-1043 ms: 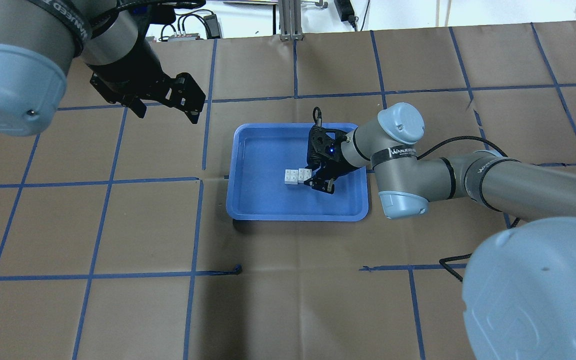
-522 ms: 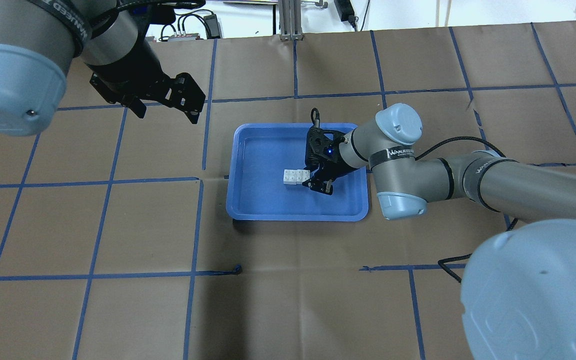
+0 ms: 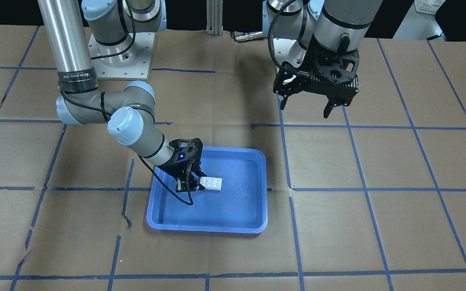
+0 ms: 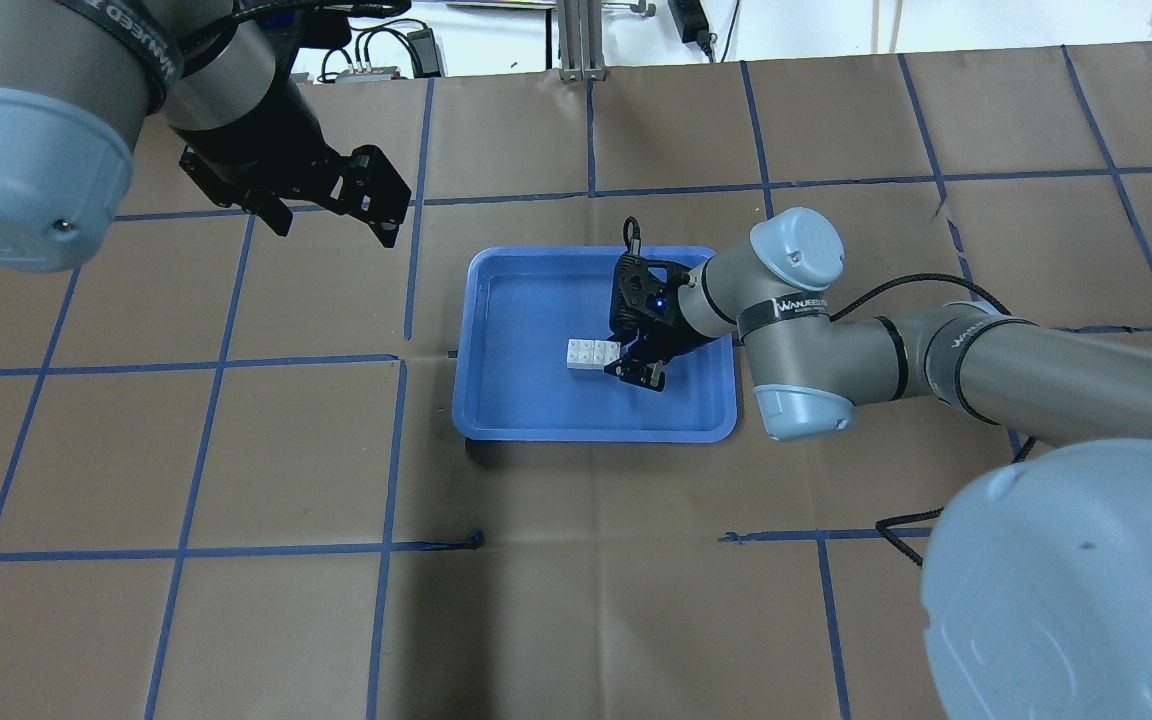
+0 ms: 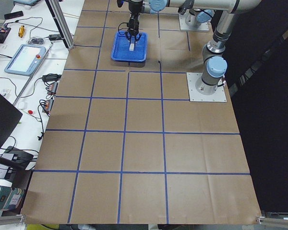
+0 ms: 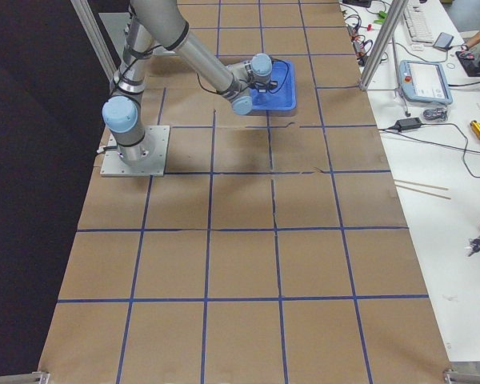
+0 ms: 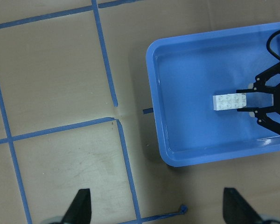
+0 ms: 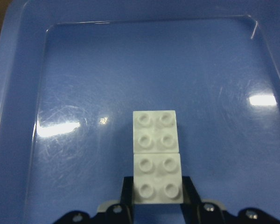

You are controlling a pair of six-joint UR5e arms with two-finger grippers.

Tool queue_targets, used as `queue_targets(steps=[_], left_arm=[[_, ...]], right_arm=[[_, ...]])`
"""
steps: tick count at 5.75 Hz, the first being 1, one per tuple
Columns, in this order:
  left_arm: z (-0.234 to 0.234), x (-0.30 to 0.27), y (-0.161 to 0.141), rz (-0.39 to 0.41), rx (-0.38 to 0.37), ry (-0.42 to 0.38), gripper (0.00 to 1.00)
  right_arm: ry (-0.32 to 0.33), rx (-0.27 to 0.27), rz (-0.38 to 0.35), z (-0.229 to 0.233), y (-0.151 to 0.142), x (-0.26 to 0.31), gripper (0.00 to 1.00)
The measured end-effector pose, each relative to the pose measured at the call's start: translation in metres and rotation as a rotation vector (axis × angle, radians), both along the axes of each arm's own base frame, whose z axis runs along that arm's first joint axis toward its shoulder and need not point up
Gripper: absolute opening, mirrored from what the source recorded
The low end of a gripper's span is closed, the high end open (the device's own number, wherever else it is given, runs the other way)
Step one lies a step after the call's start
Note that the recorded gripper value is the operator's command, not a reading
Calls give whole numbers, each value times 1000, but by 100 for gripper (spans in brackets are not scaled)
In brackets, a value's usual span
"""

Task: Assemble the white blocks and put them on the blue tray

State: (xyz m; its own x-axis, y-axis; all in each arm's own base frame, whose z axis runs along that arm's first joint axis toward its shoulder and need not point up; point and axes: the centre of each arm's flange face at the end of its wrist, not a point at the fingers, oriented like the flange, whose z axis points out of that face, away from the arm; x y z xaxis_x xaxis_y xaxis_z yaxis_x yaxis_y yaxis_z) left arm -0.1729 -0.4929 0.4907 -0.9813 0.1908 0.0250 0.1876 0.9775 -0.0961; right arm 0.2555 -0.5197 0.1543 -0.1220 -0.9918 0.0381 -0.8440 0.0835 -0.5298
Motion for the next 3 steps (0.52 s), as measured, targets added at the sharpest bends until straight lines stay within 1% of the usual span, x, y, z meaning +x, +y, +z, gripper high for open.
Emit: queue_targets(steps=[1, 2, 3], left_arm=[[1, 0, 0, 1, -1, 1, 99], [1, 0, 0, 1, -2, 1, 99], [1, 0, 0, 1, -3, 1, 99]], right_arm=[[0, -1, -1, 0, 0, 0, 36], [-1, -2, -1, 1, 0, 0, 69], [-2, -2, -1, 1, -1, 0, 95]])
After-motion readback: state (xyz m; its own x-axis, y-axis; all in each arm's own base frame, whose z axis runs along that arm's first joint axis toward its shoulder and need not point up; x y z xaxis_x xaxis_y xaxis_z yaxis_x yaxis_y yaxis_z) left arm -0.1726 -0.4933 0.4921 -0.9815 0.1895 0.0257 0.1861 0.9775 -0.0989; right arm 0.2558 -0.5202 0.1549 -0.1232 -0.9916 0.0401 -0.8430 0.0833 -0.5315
